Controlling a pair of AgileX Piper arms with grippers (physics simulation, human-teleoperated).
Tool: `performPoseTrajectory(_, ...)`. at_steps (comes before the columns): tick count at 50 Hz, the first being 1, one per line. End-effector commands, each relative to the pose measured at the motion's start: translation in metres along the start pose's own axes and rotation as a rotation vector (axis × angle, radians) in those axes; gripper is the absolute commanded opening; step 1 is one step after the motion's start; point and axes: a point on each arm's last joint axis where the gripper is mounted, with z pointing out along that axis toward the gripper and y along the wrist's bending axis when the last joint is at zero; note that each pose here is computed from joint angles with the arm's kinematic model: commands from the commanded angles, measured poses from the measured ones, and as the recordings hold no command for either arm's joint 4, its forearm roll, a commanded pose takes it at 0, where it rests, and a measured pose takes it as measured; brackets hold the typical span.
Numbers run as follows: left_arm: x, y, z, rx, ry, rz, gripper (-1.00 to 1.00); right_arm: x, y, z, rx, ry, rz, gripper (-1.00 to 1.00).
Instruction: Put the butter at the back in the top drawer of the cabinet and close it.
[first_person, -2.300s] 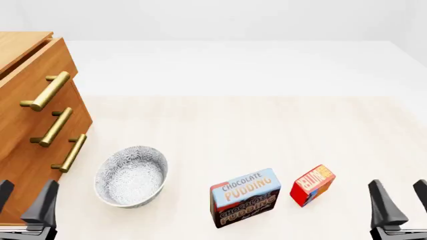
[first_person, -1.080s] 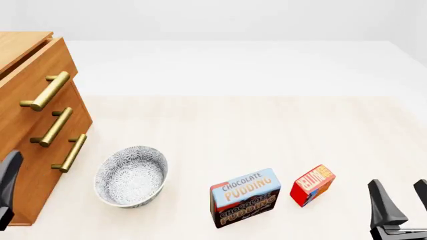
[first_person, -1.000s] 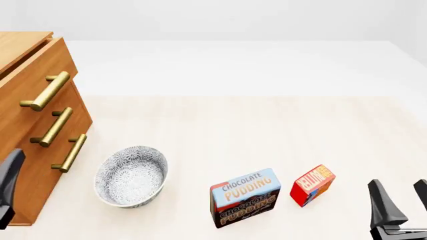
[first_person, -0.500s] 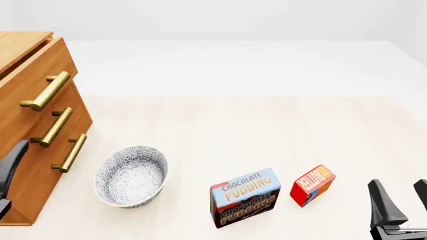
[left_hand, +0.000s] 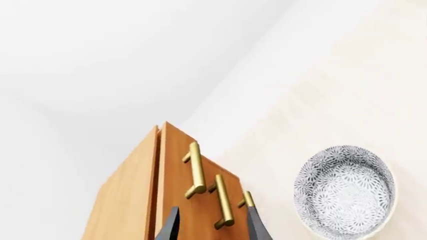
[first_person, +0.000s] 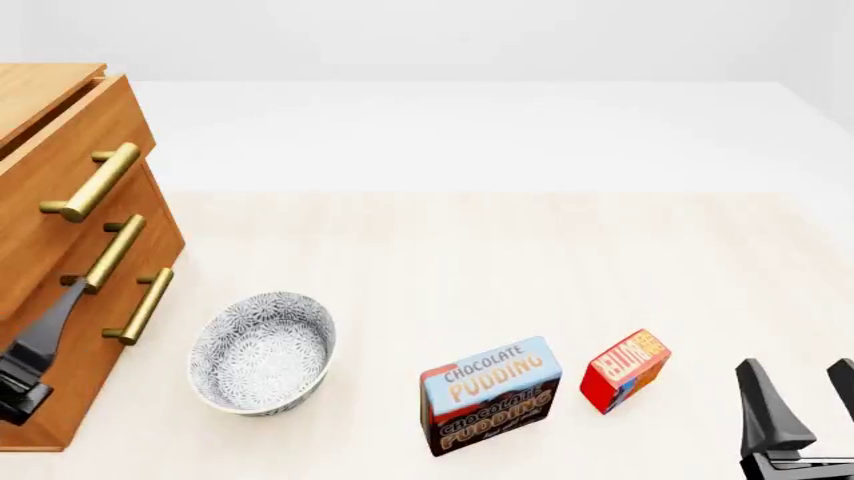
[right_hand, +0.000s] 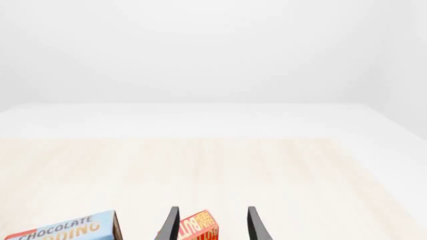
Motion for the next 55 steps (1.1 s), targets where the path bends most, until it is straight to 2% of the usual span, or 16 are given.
performPoseTrajectory(1, 0.003, -0.003, 0.009, 0.029, 0.026, 0.077, 1.00, 0.000, 0.000, 0.000, 0.000, 0.000, 0.000, 1.00)
performPoseTrajectory(34, 0.009, -0.003, 0.012, 0.006, 0.067, 0.256, 1.00, 0.000, 0.000, 0.000, 0.000, 0.000, 0.000, 1.00)
performPoseTrajectory(55, 0.013, -0.003, 0.020, -0.010, 0.079, 0.340, 1.00, 0.000, 0.000, 0.000, 0.000, 0.000, 0.000, 1.00)
